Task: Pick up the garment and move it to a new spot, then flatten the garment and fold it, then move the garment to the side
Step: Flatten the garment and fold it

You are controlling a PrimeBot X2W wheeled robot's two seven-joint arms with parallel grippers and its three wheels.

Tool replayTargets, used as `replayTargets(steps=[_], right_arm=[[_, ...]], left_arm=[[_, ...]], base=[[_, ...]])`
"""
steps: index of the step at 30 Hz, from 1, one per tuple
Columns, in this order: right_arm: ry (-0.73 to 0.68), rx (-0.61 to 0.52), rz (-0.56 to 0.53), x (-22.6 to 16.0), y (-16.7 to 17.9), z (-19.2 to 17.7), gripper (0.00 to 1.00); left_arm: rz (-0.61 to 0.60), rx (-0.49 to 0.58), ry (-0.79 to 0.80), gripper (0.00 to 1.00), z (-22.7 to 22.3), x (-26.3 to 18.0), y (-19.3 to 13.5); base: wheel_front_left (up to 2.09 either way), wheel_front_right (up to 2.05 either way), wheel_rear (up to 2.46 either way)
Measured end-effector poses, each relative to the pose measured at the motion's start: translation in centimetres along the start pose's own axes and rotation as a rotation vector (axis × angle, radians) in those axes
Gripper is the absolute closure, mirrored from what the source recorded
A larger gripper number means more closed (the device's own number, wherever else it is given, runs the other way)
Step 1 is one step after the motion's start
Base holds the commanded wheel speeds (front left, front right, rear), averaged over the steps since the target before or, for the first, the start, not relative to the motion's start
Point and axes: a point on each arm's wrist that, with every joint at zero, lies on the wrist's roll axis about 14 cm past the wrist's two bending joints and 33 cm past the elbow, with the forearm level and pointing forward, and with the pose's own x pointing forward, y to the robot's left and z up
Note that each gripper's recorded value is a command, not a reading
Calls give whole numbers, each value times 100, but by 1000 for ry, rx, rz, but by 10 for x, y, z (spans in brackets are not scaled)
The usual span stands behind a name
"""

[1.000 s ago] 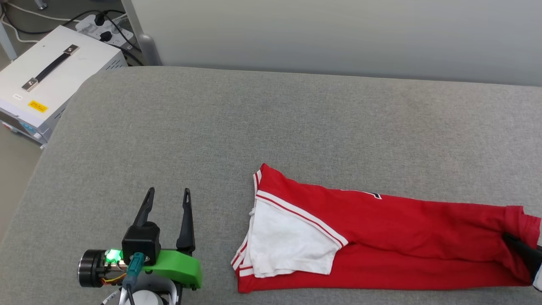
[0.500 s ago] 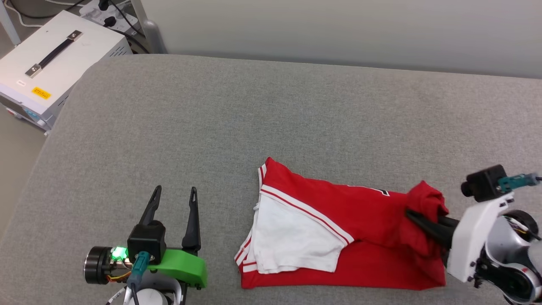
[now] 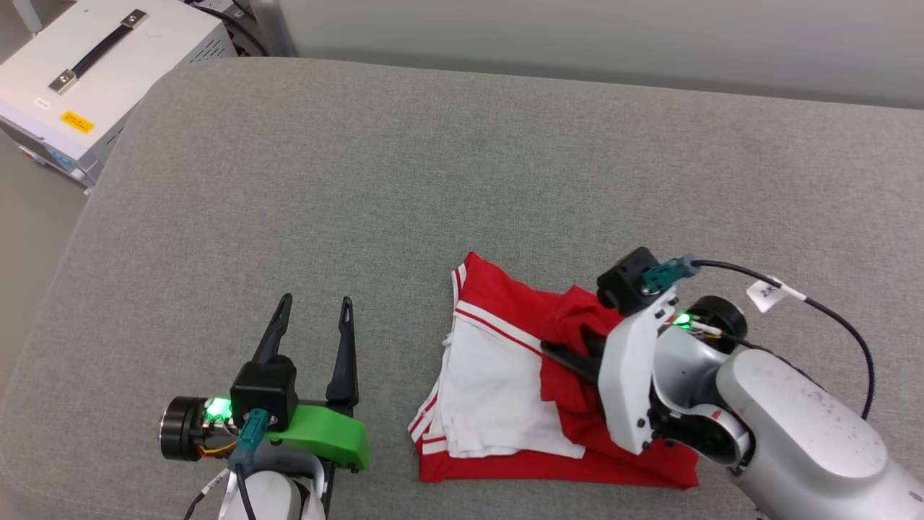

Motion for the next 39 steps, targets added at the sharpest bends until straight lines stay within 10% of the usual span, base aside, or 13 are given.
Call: replayTargets(steps=[18,19,20,28,39], right_arm=[[120,-13,13,55,4,-43,100],[99,-10,12,55,5,-40,63],[82,-6,11,54,5,-38,5],[-213,-69,-36,22,-7,23,0],[-706,-215,-415,-89,-82,93,0]], left_arm=[[7,-7,12,0,-5,10,1],[7,-8,11,0,-5,10,1],[6,-7,10,0,-4,9,1],[2,7,-20,0,6,5,0],[-39,4,-58,0,19,0,-14]], base=[[0,0,0],[0,0,0],[0,0,0],[0,0,0],[0,0,0]])
